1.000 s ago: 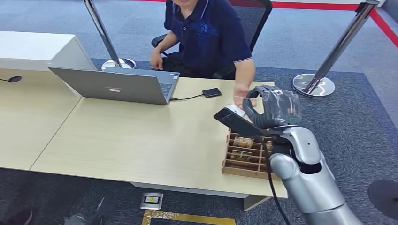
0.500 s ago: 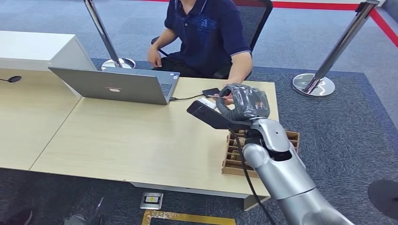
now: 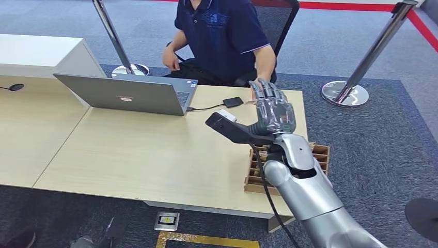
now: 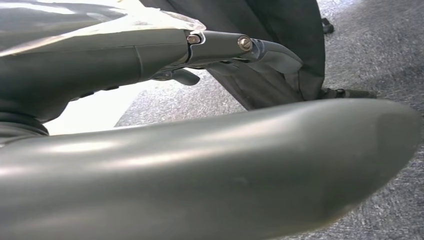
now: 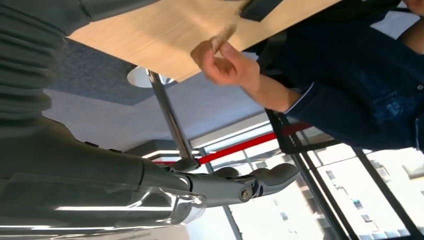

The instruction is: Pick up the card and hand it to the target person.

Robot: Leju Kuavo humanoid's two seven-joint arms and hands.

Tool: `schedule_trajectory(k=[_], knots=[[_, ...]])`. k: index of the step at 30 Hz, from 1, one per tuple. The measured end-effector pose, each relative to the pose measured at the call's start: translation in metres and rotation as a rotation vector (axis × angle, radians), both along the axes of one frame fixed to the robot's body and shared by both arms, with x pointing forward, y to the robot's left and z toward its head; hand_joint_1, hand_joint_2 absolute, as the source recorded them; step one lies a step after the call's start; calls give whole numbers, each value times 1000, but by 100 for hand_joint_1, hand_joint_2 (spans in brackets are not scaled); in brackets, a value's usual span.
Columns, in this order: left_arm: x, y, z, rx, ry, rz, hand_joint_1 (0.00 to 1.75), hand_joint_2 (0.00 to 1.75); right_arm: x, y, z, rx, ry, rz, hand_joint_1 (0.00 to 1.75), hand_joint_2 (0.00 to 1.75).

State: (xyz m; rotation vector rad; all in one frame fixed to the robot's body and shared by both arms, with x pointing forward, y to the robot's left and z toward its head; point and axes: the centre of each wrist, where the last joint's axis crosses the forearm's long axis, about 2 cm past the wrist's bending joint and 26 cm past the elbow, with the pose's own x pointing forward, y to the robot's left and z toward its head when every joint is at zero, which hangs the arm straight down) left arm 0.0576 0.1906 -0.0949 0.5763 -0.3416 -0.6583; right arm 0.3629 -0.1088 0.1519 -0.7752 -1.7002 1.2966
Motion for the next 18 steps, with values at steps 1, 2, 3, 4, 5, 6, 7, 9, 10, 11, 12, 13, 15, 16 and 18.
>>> schedule_trajectory(k=[1,2,3,4,5,6,7,9,10,11,12,13,15,16,18], knots=[[0,0,0,0,0,2,0,0,-2,-1,-1,4,-20,-12,0,0],[0,0,0,-1,0,5,0,0,-6,-3,-2,11,-50,-27,0,0],[0,-1,0,-1,0,9,0,0,-10,-5,-3,20,-82,-46,0,0],[0,-1,0,-2,1,13,0,0,-16,-9,-4,33,-126,-73,0,0],[-1,-2,0,-3,2,17,0,0,-25,-14,-6,48,-178,-106,0,0],[-2,-2,0,-4,4,21,0,0,-34,-20,-8,63,-233,-142,0,0],[-3,-2,0,-5,6,24,0,0,-43,-27,-9,77,-287,-180,0,0],[-4,-3,0,-6,9,26,0,0,-57,-42,-9,96,-359,-245,0,0],[-3,-3,0,-7,9,27,0,0,-65,-49,-9,107,-384,-283,0,0],[-3,-3,0,-8,9,28,0,0,-75,-57,-9,127,-421,-333,0,0],[-3,-4,0,-9,10,29,0,0,-86,-66,-7,156,-466,-390,0,0],[-5,-4,0,-10,14,31,0,0,-97,-77,-4,192,-506,-445,0,0],[-8,-4,0,-10,22,33,0,0,-114,-106,8,318,-570,-532,0,0],[-8,-4,0,-10,24,32,0,0,-122,-125,12,390,-600,-561,0,0],[-9,-4,0,-11,25,28,0,0,-135,-156,14,493,-669,-611,0,0]])
